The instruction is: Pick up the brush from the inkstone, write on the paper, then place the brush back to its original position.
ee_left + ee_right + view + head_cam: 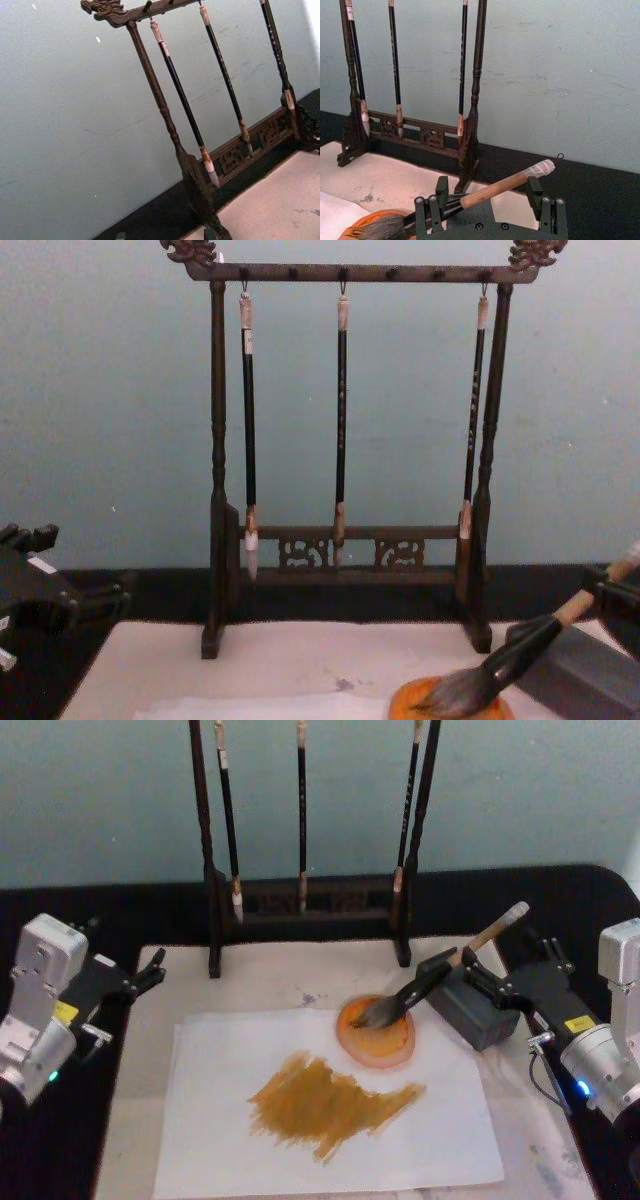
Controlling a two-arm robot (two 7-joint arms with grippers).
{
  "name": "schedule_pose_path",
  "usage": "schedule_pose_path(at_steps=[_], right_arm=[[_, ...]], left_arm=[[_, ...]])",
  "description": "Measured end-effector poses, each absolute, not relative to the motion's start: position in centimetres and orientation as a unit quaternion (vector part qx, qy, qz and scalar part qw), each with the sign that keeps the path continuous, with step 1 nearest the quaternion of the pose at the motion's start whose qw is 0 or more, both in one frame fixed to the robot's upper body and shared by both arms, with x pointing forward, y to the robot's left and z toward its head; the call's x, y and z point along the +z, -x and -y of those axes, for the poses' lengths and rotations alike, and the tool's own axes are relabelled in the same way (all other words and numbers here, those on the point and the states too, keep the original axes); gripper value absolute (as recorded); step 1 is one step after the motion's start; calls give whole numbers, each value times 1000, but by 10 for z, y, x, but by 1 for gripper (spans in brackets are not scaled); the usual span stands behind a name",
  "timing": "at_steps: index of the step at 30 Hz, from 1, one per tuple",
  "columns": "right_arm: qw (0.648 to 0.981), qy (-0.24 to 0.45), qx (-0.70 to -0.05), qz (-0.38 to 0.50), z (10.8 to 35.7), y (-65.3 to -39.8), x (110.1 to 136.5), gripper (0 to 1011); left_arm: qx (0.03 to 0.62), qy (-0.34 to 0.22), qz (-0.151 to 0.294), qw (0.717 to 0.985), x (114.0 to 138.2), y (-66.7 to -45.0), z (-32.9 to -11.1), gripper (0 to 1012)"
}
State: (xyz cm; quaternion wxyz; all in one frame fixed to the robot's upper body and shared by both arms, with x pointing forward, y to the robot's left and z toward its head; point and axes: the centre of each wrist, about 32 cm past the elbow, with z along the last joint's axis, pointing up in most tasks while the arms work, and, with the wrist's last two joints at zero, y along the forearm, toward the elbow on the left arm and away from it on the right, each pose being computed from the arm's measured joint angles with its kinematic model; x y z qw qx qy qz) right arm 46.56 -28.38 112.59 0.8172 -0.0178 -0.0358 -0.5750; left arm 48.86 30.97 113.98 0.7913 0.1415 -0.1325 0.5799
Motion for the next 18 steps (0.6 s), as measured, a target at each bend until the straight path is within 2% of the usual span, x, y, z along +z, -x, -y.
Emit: schedule_pose_path(at_steps=[18], right_arm=[[817,19,-575,36,284,-466,1126,1000]], left_arm=[[580,-141,132,791,1140,-489,-310,1010]])
